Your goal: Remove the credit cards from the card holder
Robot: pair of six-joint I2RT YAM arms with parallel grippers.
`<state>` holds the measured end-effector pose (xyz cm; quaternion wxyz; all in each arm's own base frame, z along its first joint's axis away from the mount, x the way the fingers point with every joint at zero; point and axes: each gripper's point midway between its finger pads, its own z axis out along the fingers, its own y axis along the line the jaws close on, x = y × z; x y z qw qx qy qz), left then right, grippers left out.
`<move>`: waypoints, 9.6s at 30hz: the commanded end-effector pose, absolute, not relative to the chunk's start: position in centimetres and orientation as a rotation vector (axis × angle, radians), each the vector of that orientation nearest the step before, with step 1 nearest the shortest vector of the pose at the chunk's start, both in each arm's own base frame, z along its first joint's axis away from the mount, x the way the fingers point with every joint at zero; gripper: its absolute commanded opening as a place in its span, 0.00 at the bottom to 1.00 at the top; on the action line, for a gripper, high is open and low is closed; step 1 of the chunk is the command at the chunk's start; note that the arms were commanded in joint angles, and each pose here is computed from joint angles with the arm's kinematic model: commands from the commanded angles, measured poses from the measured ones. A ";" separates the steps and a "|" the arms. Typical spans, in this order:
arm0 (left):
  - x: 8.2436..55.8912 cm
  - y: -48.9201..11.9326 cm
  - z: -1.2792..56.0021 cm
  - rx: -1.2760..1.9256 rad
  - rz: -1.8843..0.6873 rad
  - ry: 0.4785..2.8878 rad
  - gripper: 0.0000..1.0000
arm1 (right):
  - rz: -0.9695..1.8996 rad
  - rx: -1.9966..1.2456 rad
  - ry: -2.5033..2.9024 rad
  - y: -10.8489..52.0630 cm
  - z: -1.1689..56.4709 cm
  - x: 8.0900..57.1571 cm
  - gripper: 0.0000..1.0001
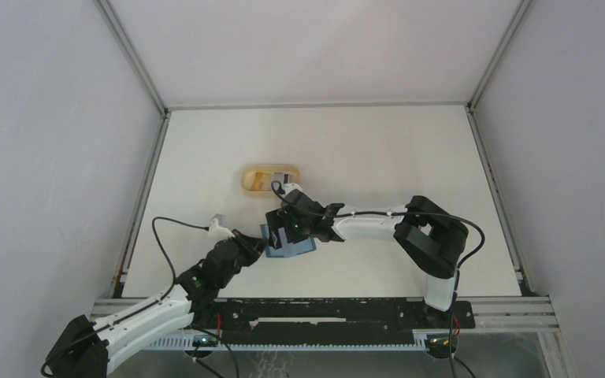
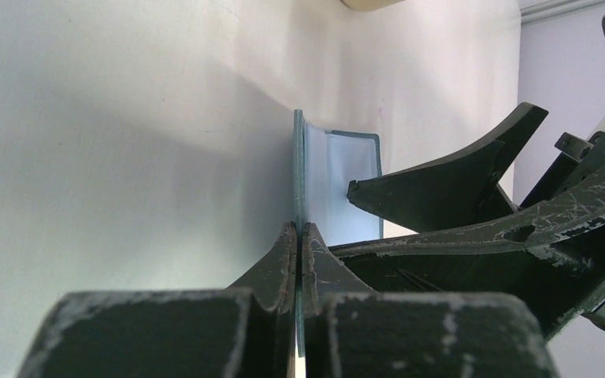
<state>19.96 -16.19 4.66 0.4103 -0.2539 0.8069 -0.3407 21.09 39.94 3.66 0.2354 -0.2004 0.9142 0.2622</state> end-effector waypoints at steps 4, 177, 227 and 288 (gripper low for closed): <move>17.3 -13.6 -1.8 -0.611 -0.732 2.144 0.00 | 0.731 -0.469 2.404 41.4 7.0 23.7 1.00; 18.0 -14.2 -0.2 -0.676 -0.800 2.087 0.00 | 0.534 -0.380 2.477 33.9 4.5 28.7 0.05; 18.3 -13.1 -0.4 -0.682 -0.735 2.069 0.00 | 0.440 -0.738 2.466 42.0 4.1 24.4 0.76; 17.6 -12.1 -1.9 -0.681 -0.664 2.111 0.00 | 1.411 -0.458 2.558 42.7 4.1 19.7 0.84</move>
